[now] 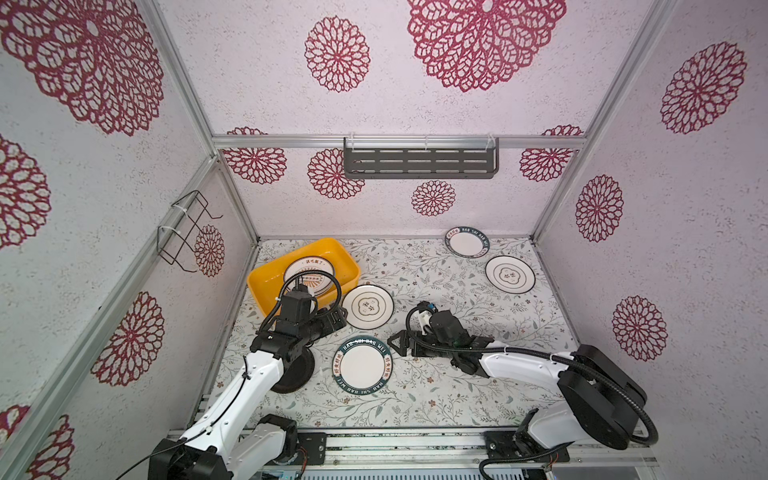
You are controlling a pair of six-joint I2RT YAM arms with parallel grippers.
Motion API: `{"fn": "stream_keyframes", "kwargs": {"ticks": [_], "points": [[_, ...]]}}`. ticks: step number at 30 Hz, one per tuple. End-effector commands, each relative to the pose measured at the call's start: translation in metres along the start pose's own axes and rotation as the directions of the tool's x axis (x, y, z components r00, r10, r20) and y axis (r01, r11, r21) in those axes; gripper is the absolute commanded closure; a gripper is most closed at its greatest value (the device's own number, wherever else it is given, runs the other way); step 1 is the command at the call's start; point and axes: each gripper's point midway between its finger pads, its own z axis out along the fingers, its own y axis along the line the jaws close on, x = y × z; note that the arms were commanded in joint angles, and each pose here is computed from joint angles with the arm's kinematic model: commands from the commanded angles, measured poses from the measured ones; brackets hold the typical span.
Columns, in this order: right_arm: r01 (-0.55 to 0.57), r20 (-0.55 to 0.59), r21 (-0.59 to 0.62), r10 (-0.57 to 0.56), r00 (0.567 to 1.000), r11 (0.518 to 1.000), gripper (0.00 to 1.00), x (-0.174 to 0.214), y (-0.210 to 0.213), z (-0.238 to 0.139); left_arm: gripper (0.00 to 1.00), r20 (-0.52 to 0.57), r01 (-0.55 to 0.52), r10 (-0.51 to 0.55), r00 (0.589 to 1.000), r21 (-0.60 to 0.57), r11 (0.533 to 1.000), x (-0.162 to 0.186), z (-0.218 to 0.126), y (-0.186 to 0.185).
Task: Place the plates into the plastic bin on the countertop
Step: 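Lift the left gripper from the bin while the right reaches the green-rimmed plate, then grip the green-rimmed plate's edge with the right gripper and tilt it up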
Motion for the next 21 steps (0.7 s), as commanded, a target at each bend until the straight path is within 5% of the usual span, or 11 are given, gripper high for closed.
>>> {"fn": "stream_keyframes", "kwargs": {"ticks": [1, 12, 21], "points": [[-0.051, 0.016, -0.136, 0.054, 0.998, 0.989, 0.06, -0.001, 0.021, 0.008, 0.03, 0.009, 0.014, -0.014, 1.0, 0.016, 1.0, 0.004, -0.002, -0.002], [-0.083, -0.114, -0.063, 0.075, 0.991, 0.995, 0.22, 0.026, 0.0, 0.04, 0.03, 0.078, 0.01, -0.01, 0.997, 0.0, 1.0, -0.001, -0.018, 0.002], [-0.116, -0.193, -0.063, 0.102, 0.976, 0.991, 0.49, 0.04, -0.006, 0.057, 0.03, 0.121, -0.006, 0.007, 0.993, -0.009, 1.0, -0.008, -0.025, 0.003]]}}
